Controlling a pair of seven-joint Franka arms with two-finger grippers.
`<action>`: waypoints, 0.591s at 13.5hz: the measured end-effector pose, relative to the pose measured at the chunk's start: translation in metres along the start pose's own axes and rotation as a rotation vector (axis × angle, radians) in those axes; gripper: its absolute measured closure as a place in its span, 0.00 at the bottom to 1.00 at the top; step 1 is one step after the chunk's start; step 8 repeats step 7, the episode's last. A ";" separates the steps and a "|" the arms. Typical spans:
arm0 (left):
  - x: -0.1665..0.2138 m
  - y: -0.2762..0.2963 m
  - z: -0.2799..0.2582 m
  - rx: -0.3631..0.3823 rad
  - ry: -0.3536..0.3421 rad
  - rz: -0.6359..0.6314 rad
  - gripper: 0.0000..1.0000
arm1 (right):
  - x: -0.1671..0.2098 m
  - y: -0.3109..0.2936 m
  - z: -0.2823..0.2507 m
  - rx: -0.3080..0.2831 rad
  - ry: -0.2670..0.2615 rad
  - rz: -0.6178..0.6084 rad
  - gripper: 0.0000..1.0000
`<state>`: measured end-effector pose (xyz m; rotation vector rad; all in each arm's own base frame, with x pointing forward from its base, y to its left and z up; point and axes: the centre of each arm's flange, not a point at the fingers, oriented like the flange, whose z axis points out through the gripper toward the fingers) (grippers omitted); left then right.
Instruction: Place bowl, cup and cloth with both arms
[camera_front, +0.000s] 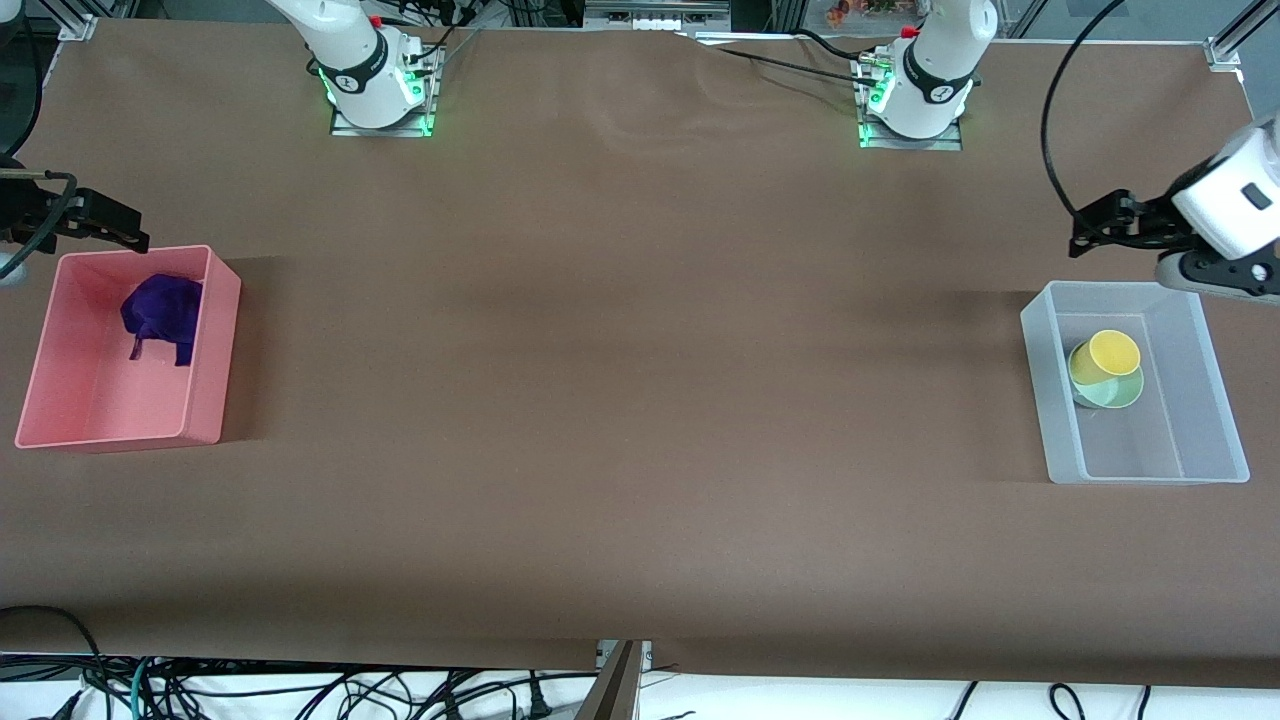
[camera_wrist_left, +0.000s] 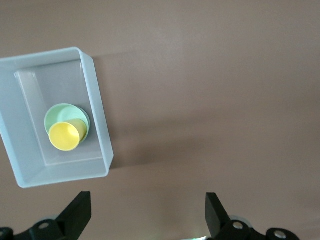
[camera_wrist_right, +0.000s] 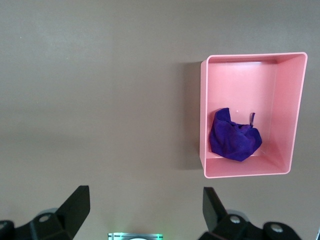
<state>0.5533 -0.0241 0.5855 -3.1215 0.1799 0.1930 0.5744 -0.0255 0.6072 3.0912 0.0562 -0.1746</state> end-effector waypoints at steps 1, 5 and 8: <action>-0.006 0.010 0.006 0.005 -0.004 -0.007 0.00 | 0.000 0.000 0.000 0.000 0.000 0.000 0.00; -0.018 0.020 0.010 0.013 -0.001 -0.010 0.00 | 0.000 0.000 0.000 0.000 0.000 0.001 0.00; -0.018 0.018 0.011 0.012 0.000 -0.015 0.00 | 0.000 0.001 0.000 0.000 0.000 0.001 0.00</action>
